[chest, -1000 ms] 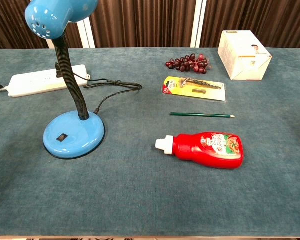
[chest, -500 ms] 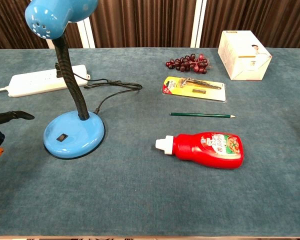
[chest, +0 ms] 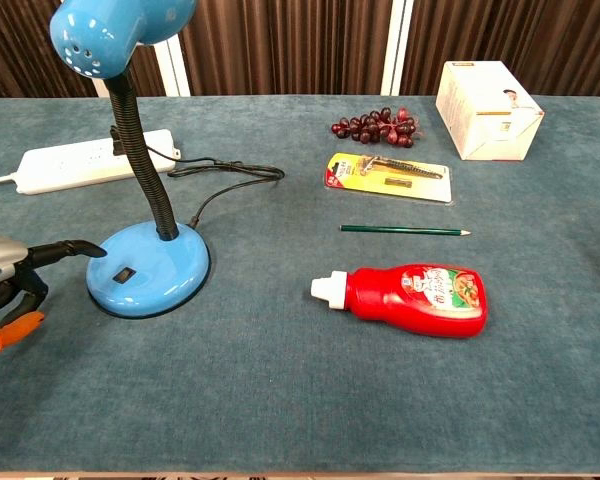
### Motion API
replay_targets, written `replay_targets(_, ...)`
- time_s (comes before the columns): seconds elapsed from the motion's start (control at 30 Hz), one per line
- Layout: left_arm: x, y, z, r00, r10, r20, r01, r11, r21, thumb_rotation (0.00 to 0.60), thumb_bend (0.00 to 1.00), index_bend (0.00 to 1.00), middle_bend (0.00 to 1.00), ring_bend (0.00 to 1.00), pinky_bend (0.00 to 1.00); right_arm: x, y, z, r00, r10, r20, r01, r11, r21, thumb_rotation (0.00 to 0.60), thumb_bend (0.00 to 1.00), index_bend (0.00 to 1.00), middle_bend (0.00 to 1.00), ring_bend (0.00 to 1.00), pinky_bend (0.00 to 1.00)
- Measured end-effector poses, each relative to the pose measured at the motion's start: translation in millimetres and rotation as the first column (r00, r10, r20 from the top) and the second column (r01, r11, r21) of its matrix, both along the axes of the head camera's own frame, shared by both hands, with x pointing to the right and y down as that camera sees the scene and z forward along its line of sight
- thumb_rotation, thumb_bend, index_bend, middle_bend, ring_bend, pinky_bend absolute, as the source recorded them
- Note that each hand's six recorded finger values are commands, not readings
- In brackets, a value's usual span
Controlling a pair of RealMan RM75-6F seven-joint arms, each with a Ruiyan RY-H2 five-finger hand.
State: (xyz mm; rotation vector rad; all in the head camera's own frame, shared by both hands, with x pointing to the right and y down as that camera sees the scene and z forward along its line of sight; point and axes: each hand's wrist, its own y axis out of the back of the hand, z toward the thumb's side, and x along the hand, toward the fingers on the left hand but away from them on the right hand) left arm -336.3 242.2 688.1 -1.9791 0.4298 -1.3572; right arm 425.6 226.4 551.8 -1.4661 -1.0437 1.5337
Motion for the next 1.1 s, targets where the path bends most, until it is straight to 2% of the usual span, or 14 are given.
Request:
replay_targets(0.5, 11.3, 7.5, 8.3, 0.999, 0.03, -0.013, -0.031, 0.999, -0.038, 0.6, 0.53, 0.1, 0.69, 0.73, 0.74, -0.3, -0.1, 0.2, 1.0, 0.008, 0.001, -0.008, 1.0, 0.003, 0.6, 0.14, 0.12, 0.05, 0.04, 1.0)
replay_targets(1.1, 9.9, 6.1, 15.4, 0.999, 0.042, 0.017, -0.041, 0.998, -0.05, 0.6, 0.53, 0.1, 0.67, 0.73, 0.74, -2.3, 1.4, 3.6, 1.0, 0.011, 0.0, -0.011, 1.0, -0.008, 0.6, 0.14, 0.12, 0.05, 0.04, 1.0)
